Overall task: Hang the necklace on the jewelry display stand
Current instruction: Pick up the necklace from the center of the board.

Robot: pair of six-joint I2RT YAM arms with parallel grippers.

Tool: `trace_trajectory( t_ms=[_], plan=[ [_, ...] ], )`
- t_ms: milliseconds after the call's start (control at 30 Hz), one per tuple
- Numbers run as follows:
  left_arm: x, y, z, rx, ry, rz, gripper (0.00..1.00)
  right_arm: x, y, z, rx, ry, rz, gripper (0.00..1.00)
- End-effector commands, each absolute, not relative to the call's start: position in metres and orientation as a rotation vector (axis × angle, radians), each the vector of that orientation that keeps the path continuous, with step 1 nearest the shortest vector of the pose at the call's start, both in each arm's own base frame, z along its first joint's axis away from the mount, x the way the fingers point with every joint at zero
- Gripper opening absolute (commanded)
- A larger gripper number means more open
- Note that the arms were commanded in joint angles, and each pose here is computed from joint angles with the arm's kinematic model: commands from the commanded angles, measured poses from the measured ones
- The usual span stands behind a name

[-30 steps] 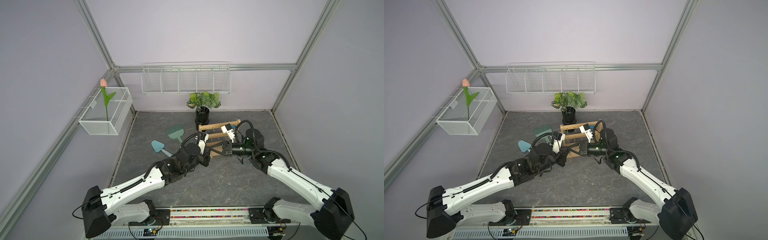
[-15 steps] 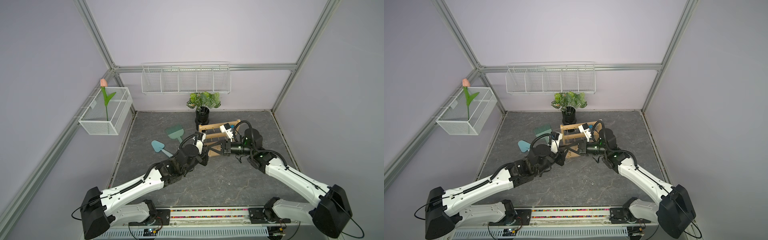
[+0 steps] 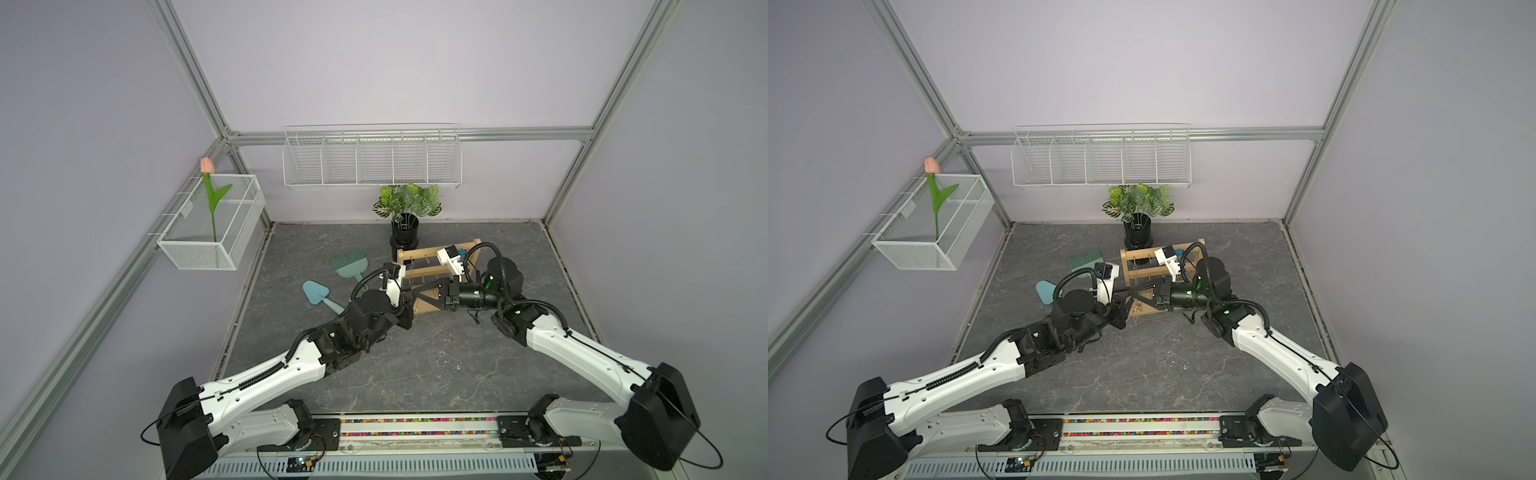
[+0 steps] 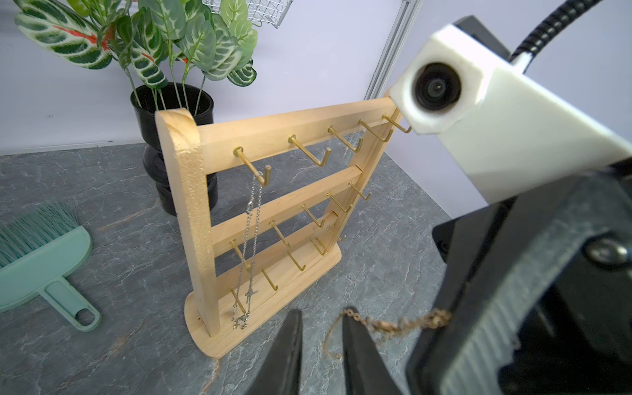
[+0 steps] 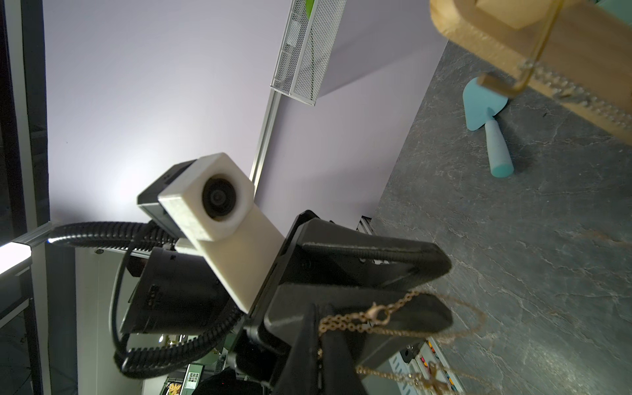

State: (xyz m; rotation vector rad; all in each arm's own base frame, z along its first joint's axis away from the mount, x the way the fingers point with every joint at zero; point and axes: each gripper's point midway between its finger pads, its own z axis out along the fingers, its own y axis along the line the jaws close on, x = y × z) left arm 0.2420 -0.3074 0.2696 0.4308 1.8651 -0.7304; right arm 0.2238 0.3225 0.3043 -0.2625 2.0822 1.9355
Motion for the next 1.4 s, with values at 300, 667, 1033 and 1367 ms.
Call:
trace_trajectory(
  t_ms=[300, 667, 1033, 1367],
  plan=[
    [0.239, -0.314, 0.283, 0.428, 1.796, -0.804, 0.3, 0.218, 0.329, 0.31, -0.264, 2.057, 2.033, 0.07],
    [0.242, -0.308, 0.288, 0.405, 1.781, -0.785, 0.15, 0.216, 0.327, 0.304, -0.266, 2.083, 2.02, 0.07],
    [0.246, -0.307, 0.284, 0.401, 1.789, -0.767, 0.05, 0.214, 0.325, 0.303, -0.266, 2.084, 2.024, 0.08],
    [0.245, -0.302, 0.285, 0.39, 1.784, -0.76, 0.0, 0.218, 0.322, 0.299, -0.242, 2.08, 2.026, 0.15]
  ],
)
